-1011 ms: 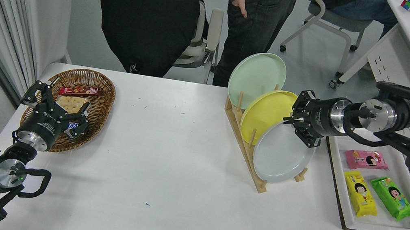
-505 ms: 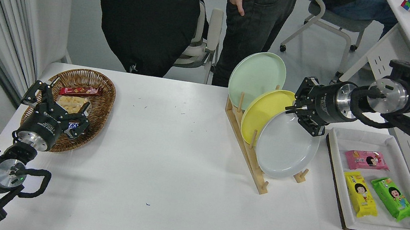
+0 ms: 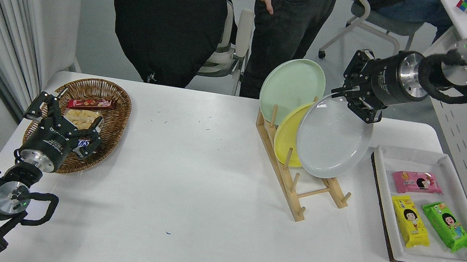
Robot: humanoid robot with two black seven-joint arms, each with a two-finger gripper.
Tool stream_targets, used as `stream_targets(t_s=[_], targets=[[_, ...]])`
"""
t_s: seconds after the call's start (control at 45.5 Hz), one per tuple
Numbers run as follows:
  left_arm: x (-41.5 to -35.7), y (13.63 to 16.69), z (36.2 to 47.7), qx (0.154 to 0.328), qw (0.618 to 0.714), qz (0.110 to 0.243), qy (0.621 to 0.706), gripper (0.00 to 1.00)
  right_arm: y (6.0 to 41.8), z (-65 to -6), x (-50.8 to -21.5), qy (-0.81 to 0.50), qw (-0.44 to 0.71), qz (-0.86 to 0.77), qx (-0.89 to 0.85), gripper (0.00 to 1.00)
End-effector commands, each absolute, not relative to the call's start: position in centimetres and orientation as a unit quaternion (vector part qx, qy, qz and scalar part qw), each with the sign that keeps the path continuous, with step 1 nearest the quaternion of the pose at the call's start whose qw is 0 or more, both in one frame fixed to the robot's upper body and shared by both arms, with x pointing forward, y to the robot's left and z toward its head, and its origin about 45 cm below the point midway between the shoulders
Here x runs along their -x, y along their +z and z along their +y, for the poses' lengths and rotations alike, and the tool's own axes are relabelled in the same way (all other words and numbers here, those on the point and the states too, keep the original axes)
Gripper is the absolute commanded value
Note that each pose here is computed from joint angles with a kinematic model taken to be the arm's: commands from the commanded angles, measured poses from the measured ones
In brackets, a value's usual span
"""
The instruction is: Place the plate on the table
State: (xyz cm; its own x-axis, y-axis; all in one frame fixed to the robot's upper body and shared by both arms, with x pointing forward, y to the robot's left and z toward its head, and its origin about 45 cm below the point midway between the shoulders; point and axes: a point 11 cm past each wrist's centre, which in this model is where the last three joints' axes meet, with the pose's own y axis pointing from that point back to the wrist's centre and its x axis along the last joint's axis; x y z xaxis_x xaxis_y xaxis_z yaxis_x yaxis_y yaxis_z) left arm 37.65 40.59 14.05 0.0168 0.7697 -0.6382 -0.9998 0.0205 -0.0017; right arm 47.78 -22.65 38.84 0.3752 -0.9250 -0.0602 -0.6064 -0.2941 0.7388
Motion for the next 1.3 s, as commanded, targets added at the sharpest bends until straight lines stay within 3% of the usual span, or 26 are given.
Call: stream_targets(t_s=[0.0,0.286,0.462,1.275], targets=[[-37.64,14.02,40.6,0.238,0.6717,0.242,0.6587,0.98,42.8,-21.9,-47.9,-0.224,0.307,-0.504,-0.776,0.0],[-37.65,14.06,40.6,0.238,0.6725,0.242,0.6576,0.98,47.5,-19.9,-47.6,-0.196,0.29,-0.495,-0.795,0.0],[-37.65,14.06,40.6,0.238,0.6725,0.242,0.6576,0.98,48.4,-19.0,-47.4,-0.194,0.281,-0.486,-0.804,0.0],[-37.65,14.05,40.6,0.238,0.6721,0.242,0.6582,0.98,40.1,-6.9,-42.5,-0.21,0.385,-0.301,-0.847,0.0]])
